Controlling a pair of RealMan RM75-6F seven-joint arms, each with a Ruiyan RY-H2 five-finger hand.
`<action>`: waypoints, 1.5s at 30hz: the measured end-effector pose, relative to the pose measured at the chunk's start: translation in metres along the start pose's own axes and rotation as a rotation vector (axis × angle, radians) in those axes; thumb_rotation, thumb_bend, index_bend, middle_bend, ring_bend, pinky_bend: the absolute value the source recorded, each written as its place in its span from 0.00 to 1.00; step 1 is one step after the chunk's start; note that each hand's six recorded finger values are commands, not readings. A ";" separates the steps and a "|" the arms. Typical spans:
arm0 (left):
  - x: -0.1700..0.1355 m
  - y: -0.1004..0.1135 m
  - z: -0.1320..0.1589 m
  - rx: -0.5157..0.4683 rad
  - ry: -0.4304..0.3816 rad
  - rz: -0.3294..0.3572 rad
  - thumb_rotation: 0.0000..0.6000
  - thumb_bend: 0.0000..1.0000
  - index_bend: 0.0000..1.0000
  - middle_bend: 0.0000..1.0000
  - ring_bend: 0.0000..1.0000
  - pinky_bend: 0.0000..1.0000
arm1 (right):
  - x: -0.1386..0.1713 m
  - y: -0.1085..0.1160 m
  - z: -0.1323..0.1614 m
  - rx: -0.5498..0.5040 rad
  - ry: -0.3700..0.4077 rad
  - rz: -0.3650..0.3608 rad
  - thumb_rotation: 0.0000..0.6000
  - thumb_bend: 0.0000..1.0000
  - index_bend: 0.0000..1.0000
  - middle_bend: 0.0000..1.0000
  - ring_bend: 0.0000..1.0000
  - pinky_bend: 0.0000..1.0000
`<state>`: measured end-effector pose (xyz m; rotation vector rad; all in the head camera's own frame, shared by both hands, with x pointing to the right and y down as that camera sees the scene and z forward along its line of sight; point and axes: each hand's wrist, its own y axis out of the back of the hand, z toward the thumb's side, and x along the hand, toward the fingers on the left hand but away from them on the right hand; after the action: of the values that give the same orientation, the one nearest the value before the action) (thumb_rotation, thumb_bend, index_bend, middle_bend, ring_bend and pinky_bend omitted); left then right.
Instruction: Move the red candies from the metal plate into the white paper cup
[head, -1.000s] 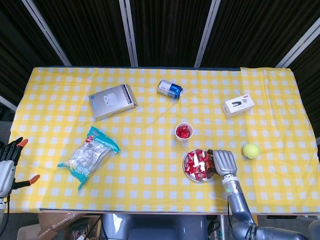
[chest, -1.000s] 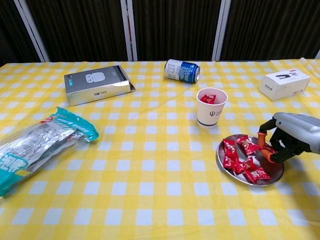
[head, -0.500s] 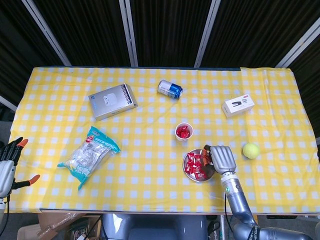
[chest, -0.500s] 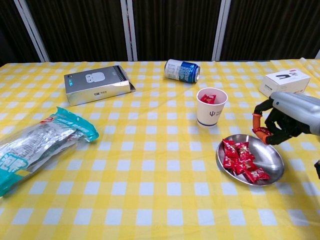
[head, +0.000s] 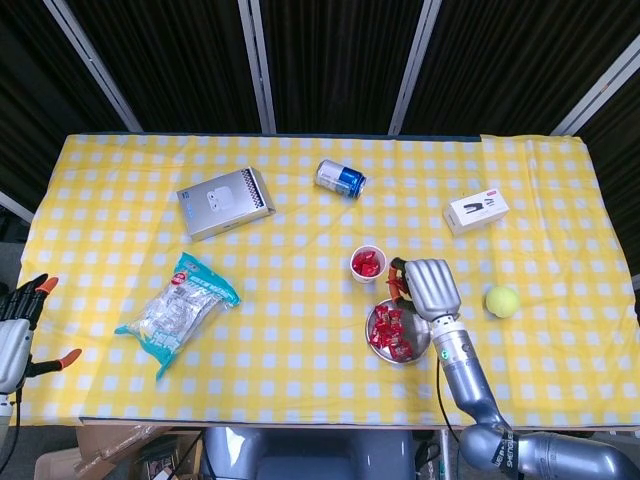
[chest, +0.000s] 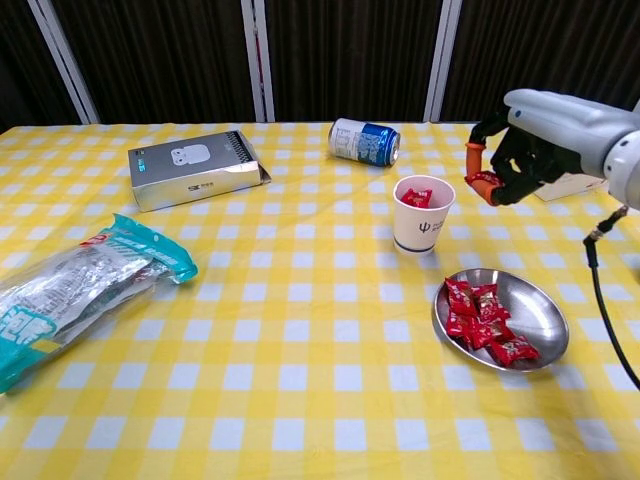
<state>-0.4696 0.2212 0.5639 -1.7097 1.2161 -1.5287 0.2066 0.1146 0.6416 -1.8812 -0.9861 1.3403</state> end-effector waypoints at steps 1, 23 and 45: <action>0.000 0.000 0.000 0.003 -0.002 0.000 1.00 0.04 0.00 0.00 0.00 0.00 | -0.004 0.000 0.003 -0.002 0.003 0.004 1.00 0.56 0.60 0.83 0.84 0.95; 0.002 -0.001 -0.004 -0.012 0.027 -0.025 1.00 0.04 0.00 0.00 0.00 0.00 | -0.058 -0.033 0.020 0.021 -0.023 0.065 1.00 0.48 0.44 0.83 0.84 0.95; 0.000 0.001 -0.003 -0.012 0.021 -0.010 1.00 0.04 0.00 0.00 0.00 0.00 | -0.011 -0.022 0.013 -0.002 0.005 0.039 1.00 0.30 0.39 0.83 0.84 0.95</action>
<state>-0.4731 0.2212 0.5640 -1.7138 1.2309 -1.5528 0.1872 0.1174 0.6613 -1.9138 -0.9533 1.3570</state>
